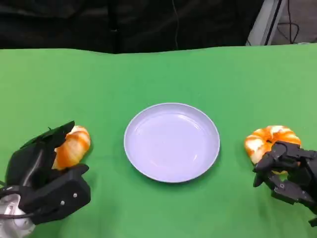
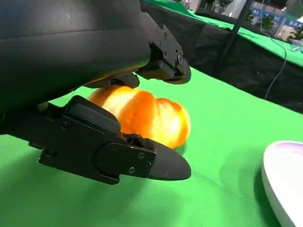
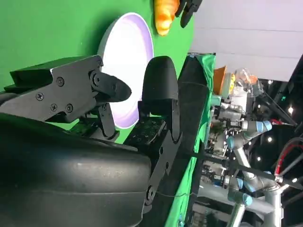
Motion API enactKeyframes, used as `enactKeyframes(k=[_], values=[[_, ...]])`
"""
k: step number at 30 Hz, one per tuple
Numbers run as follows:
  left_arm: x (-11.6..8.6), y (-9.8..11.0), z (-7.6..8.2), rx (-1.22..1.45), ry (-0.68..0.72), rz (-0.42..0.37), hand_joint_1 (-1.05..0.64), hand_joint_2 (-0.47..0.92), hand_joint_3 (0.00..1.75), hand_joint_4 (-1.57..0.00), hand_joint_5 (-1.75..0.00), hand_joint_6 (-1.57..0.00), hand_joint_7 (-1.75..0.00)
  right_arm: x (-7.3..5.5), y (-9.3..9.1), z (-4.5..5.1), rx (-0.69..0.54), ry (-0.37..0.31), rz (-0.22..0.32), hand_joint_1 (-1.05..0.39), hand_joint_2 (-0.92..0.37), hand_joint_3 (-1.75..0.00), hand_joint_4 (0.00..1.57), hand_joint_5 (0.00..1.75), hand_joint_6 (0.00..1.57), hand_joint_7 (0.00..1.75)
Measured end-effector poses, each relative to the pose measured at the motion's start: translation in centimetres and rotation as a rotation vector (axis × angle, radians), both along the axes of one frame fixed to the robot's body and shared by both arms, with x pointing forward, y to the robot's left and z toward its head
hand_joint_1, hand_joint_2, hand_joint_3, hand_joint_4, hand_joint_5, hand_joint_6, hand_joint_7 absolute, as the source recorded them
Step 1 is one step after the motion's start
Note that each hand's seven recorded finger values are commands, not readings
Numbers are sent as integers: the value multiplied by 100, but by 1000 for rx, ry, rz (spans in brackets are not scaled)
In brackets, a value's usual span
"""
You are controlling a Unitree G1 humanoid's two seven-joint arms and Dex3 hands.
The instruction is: Grasp the bread from the table and place it into the plate.
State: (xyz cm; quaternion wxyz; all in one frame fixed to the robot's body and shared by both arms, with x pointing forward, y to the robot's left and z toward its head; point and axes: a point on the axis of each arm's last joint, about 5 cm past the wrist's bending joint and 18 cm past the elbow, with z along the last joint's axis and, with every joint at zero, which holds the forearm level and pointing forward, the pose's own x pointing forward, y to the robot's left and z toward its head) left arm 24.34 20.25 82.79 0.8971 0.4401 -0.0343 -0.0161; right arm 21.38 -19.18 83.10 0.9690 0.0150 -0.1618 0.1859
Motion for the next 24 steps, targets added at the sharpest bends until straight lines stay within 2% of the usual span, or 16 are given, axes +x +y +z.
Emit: enactKeyframes(k=[13,24], values=[[55,-63,-7,57,53,8,-83,92,31,-34,0,-44,-2,1,0,-1,1,2,2,8,-84,-68,81,148,85,107],[115,-88,15,107,85,13,-74,92,29,-35,0,-46,-1,1,0,1,1,-1,0,8,-86,-65,82,147,86,106]])
